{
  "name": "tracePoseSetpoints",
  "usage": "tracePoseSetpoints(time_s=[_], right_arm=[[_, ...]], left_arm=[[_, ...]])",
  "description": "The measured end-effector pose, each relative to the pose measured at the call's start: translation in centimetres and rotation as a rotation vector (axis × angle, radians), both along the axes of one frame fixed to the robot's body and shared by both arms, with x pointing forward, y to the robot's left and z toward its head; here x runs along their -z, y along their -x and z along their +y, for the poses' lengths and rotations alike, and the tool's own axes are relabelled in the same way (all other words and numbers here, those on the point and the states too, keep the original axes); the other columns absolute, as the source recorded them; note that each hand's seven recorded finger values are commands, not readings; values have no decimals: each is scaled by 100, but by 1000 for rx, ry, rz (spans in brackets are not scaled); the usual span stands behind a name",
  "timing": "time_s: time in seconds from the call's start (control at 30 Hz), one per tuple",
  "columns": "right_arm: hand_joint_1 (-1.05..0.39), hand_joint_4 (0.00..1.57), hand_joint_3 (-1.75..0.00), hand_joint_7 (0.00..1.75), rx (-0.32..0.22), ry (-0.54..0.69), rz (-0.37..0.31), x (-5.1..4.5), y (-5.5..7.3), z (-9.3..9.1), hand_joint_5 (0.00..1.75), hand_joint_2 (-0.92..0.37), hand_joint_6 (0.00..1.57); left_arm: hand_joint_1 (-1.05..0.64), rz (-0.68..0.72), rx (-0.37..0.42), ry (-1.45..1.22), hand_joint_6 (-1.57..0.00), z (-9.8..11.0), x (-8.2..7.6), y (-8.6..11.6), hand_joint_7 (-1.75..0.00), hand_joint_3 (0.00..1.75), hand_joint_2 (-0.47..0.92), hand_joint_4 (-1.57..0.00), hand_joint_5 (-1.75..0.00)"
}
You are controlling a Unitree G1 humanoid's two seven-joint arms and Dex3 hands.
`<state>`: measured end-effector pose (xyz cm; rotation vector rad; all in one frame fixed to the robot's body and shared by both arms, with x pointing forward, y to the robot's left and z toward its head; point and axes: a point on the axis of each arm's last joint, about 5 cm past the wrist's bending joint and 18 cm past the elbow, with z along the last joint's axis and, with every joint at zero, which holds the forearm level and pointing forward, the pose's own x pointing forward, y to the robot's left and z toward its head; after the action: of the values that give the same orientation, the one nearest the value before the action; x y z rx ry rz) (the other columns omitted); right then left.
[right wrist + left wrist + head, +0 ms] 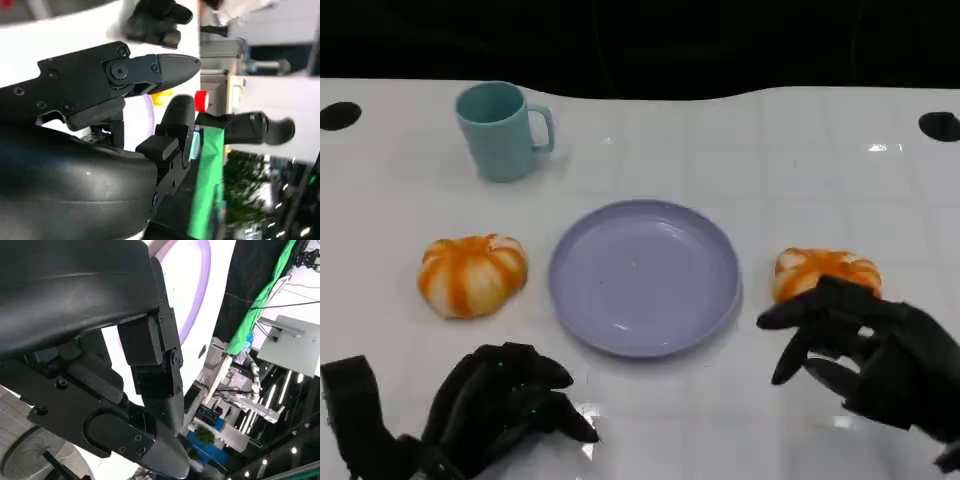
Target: Grasp the bread from the table and place it into the plate.
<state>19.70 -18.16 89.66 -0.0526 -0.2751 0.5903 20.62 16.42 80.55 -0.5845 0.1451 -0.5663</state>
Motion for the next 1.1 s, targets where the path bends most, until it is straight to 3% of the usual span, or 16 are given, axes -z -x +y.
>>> tracePoseSetpoints(time_s=[0.07,0.1,0.2,0.33,0.43,0.77,0.9,1.1], right_arm=[[-48,44,-17,16,29,108,-58,-77,-17,-55,91,-92,58],[-47,37,-13,11,45,168,-81,-117,-20,-78,81,-92,57],[-54,37,-13,1,100,367,-174,-262,-21,-122,43,-92,46],[-61,37,-11,0,166,664,-316,-447,-33,-174,28,-92,38],[-62,37,-5,0,207,811,-399,-524,-38,-178,21,-92,34],[-67,36,0,0,286,1094,-509,-569,-170,-103,12,-90,30],[-70,33,0,0,299,1173,-503,-552,-238,-59,8,-90,27],[-72,34,0,0,289,1269,-462,-445,-356,13,6,-87,25]], left_arm=[[-102,0,0,0,-157,-1,0,-1,-10,0,75,-157,-32],[-103,0,-1,0,-157,-2,-1,-1,-10,0,75,-157,-33],[-103,1,-2,-6,-157,-7,-4,-5,-10,0,76,-157,-33],[-102,-7,-3,-9,-157,-8,-12,-16,-9,0,76,-157,-32],[-102,-9,-3,-9,-157,-9,-17,-25,-9,0,76,-157,-32],[-101,-13,-5,-6,-157,-12,-22,-31,-8,0,75,-157,-31],[-102,-13,-6,-5,-157,-12,-23,-33,-8,0,76,-157,-31],[-102,-14,-5,-6,-157,-15,-23,-33,-8,0,75,-157,-31]])
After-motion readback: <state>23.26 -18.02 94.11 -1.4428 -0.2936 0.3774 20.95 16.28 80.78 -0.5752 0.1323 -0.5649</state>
